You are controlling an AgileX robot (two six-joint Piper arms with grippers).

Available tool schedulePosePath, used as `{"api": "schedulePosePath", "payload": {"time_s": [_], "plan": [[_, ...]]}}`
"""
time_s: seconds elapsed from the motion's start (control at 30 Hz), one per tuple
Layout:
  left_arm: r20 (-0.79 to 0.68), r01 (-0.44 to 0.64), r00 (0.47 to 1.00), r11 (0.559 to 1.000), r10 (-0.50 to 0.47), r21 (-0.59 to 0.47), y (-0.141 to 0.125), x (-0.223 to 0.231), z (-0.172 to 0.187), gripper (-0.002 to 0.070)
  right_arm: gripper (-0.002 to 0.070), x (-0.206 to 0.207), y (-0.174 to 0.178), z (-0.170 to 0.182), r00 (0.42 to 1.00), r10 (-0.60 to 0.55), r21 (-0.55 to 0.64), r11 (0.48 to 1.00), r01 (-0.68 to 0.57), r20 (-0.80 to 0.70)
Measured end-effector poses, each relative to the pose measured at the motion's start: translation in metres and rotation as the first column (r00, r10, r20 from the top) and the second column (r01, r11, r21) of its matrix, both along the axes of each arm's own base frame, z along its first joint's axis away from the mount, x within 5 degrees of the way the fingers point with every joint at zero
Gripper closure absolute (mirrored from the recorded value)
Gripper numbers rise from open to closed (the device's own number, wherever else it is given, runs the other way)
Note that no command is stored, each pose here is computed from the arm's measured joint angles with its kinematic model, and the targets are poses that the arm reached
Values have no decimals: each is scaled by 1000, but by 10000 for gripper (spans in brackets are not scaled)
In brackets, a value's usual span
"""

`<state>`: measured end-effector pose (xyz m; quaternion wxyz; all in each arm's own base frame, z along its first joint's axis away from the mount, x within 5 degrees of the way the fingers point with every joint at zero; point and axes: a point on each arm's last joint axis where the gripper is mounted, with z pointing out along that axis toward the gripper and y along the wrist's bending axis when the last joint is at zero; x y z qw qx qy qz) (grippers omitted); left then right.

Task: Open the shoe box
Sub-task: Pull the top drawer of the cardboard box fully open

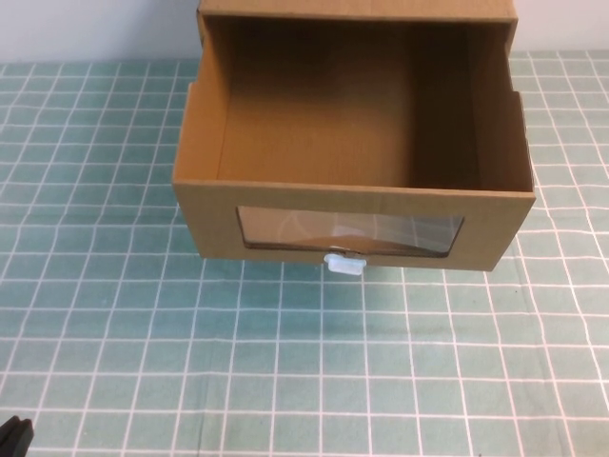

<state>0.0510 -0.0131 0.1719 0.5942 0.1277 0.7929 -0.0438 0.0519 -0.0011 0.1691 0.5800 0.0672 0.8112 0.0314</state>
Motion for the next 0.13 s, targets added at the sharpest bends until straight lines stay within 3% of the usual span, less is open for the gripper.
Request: {"api": "schedulePosePath", "payload": {"time_s": [0.13], "plan": [[0, 0, 1000, 1000, 0, 0, 0, 0, 0, 680, 689, 0, 0, 0, 1000, 0, 2, 1000, 0, 0]]}}
